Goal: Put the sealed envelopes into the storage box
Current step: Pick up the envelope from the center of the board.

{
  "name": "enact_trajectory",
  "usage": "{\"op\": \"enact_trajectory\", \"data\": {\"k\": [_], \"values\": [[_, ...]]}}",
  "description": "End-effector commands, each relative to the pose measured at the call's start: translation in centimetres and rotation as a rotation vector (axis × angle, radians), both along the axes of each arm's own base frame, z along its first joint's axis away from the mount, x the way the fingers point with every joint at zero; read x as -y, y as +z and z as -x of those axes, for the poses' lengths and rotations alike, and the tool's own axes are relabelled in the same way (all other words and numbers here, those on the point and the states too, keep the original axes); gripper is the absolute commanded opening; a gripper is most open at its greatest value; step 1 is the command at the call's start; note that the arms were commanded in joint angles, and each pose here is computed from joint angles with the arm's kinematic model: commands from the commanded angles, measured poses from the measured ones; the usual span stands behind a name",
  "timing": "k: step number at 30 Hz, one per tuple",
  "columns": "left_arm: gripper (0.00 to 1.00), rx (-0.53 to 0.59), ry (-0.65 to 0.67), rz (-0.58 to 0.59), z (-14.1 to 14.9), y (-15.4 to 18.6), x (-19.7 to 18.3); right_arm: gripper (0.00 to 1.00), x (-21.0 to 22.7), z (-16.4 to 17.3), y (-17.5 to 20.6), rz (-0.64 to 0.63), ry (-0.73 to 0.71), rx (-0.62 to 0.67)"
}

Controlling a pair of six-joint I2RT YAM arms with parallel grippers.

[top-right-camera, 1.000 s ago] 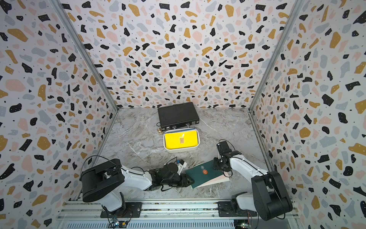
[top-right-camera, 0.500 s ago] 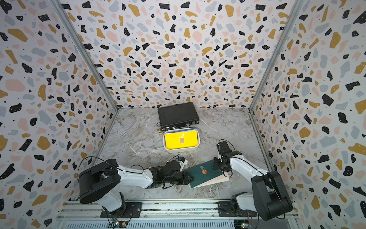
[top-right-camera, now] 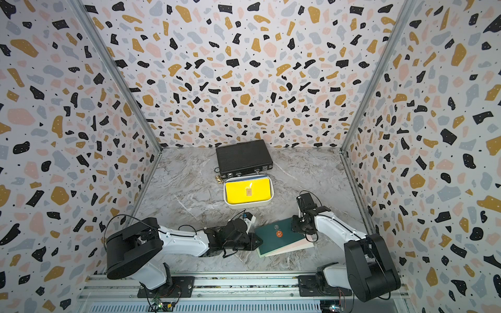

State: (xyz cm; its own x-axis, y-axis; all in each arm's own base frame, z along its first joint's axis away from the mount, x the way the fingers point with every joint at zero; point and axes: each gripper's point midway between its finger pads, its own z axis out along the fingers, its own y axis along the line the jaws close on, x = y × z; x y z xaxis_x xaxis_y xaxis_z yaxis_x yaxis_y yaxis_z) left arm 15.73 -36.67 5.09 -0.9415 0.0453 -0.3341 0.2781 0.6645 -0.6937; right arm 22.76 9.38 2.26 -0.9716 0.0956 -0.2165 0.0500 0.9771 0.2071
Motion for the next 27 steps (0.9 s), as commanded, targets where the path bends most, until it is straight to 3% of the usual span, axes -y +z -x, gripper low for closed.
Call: {"op": "enact_trajectory", "data": {"k": [1,3,10,13,16,19,23,27], "values": [[0.06,0.089,-0.024,0.006,-0.8,2.9,0.8,0.51,-0.3,1.0,0.3,-0.023,0.015,-0.023],[0.00,0.125,-0.049,-0.024,-0.9,4.0,0.5,0.51,-0.3,0.5,1.6,-0.021,0.025,0.016],[0.00,0.395,-0.211,-0.294,-1.5,8.1,-3.9,0.53,-1.1,-2.1,9.3,-0.065,0.108,0.291],[0.00,0.559,-0.261,-0.419,-2.3,10.2,-6.8,0.51,-3.0,-2.9,13.4,-0.162,0.170,0.434],[0.00,0.730,-0.311,-0.443,-2.4,12.7,-8.7,0.50,-5.0,-3.2,18.2,-0.208,0.285,0.580],[0.00,0.878,-0.358,-0.431,-1.8,15.2,-10.4,0.51,-7.5,-2.6,22.5,-0.215,0.514,0.721],[0.00,0.972,-0.454,-0.416,-0.1,16.8,-12.4,0.54,-11.1,0.5,25.9,-0.161,0.996,0.888],[0.00,1.015,-0.582,-0.400,2.0,16.7,-13.6,0.61,-12.4,3.1,26.3,-0.083,1.341,0.847]]}}
